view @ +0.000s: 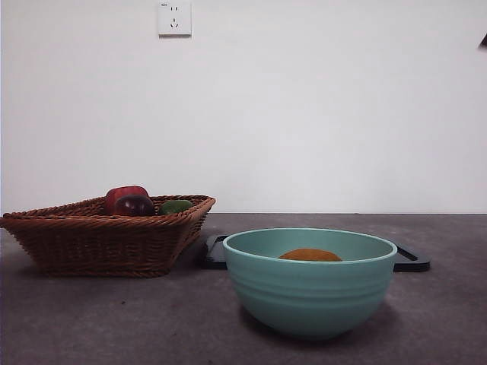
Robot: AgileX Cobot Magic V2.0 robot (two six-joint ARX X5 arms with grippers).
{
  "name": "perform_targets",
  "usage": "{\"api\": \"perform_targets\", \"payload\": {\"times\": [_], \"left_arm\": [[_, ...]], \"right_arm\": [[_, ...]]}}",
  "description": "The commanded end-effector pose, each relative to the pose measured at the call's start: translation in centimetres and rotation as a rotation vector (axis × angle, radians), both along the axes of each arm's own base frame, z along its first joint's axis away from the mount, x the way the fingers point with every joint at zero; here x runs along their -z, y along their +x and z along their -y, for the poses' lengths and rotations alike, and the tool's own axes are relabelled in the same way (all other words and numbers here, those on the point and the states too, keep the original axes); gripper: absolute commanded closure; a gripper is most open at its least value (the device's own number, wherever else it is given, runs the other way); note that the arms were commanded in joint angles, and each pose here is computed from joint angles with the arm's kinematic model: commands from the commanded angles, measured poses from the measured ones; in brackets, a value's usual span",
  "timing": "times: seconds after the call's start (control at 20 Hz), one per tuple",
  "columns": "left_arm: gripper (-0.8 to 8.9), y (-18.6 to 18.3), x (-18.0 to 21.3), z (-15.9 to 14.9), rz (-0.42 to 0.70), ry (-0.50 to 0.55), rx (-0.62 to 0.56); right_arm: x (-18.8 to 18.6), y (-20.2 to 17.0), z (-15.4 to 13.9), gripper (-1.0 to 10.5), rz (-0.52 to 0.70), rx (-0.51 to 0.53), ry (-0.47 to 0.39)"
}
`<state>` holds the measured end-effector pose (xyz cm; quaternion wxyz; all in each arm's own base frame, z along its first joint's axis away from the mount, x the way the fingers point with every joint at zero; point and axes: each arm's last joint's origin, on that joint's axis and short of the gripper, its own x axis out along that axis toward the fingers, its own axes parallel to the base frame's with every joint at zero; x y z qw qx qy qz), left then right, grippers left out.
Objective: Pick up the wifruite, put it on the bowl, pick up the plate, put it on desk
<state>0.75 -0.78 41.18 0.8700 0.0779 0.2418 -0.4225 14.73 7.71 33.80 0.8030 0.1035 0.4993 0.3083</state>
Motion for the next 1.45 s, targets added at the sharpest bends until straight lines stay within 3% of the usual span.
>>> {"api": "perform_targets", "payload": {"times": [0.05, 0.15, 0.5, 0.8, 0.9, 1.15, 1.45], "left_arm": [[2.77, 0.0, -0.4, -0.1, 0.014, -0.017, 0.009], [2.77, 0.0, -0.4, -0.1, 0.014, -0.017, 0.009], [2.77, 0.0, -0.4, -0.1, 0.015, -0.018, 0.009], [2.77, 0.0, -0.4, -0.1, 0.015, -0.018, 0.009], [2.77, 0.0, -0.4, -0.1, 0.015, -0.018, 0.009], [2.77, 0.0, -0.4, -0.1, 0.015, -0.018, 0.009], [2.77, 0.0, -0.4, -0.1, 0.014, -0.017, 0.009]], "right_arm": [[0.9, 2.1, -1.5, 4.1, -0.058, 0.011, -0.030], [2.4, 3.7, -2.8, 4.1, -0.120, -0.005, -0.064], [8.2, 7.2, -6.4, 4.1, -0.258, 0.009, -0.353], [11.9, 8.8, -8.2, 4.2, -0.338, -0.026, -0.415], [12.9, 9.3, -8.5, 5.0, -0.354, -0.029, -0.430], [14.3, 9.7, -8.8, 5.6, -0.394, -0.039, -0.458], [15.1, 10.0, -9.4, 7.7, -0.397, -0.055, -0.451]]}}
